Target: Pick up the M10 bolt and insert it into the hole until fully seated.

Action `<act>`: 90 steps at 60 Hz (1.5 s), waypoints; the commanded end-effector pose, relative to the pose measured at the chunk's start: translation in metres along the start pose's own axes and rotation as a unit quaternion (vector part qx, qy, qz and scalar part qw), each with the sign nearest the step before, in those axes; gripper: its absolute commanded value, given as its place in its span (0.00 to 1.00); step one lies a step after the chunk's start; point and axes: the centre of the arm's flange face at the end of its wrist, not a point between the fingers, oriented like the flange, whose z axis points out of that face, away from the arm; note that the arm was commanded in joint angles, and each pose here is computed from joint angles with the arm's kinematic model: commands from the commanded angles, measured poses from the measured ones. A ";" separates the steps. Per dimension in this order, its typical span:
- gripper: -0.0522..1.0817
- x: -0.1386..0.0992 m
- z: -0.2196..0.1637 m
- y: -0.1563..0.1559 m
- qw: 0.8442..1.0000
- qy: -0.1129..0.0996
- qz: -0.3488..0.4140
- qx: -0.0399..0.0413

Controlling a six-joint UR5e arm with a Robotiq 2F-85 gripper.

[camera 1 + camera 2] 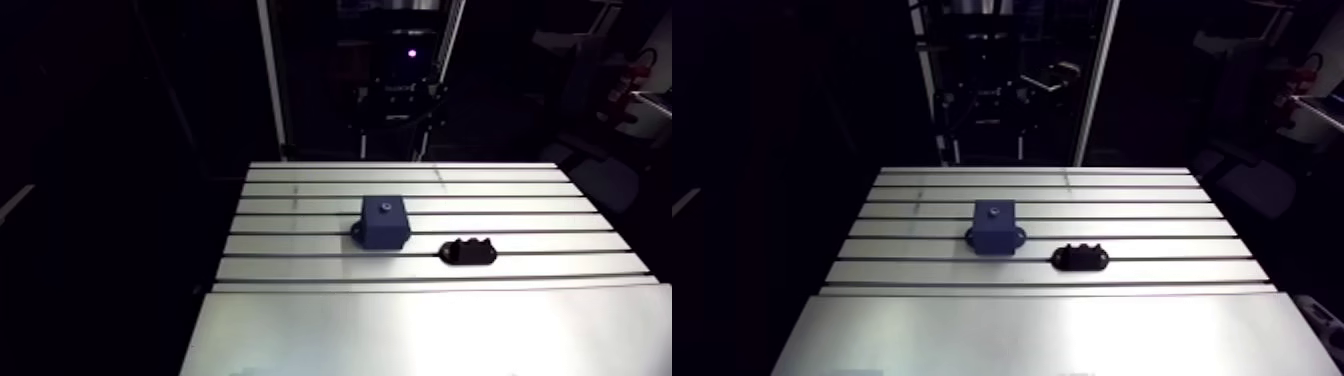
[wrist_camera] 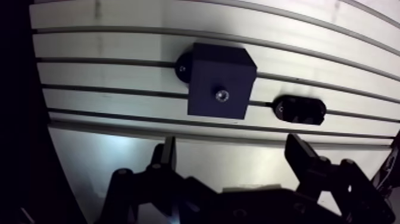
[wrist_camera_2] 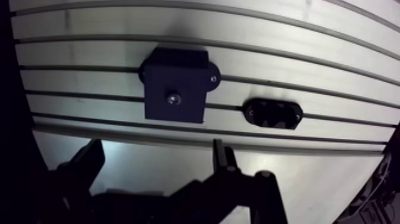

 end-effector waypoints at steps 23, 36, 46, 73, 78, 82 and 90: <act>0.05 -0.058 -0.156 -0.010 0.997 0.081 0.009 -0.007; 0.05 -0.080 -0.159 -0.012 0.996 0.088 0.004 -0.010; 0.05 -0.091 -0.164 -0.014 0.996 0.093 0.003 -0.009; 0.05 -0.097 -0.157 -0.013 0.996 0.086 0.000 -0.012; 0.05 -0.097 -0.157 -0.014 0.996 0.087 0.000 -0.011; 0.05 -0.097 -0.157 -0.014 0.996 0.087 0.000 -0.011; 0.05 -0.097 -0.157 -0.014 0.996 0.086 0.000 -0.012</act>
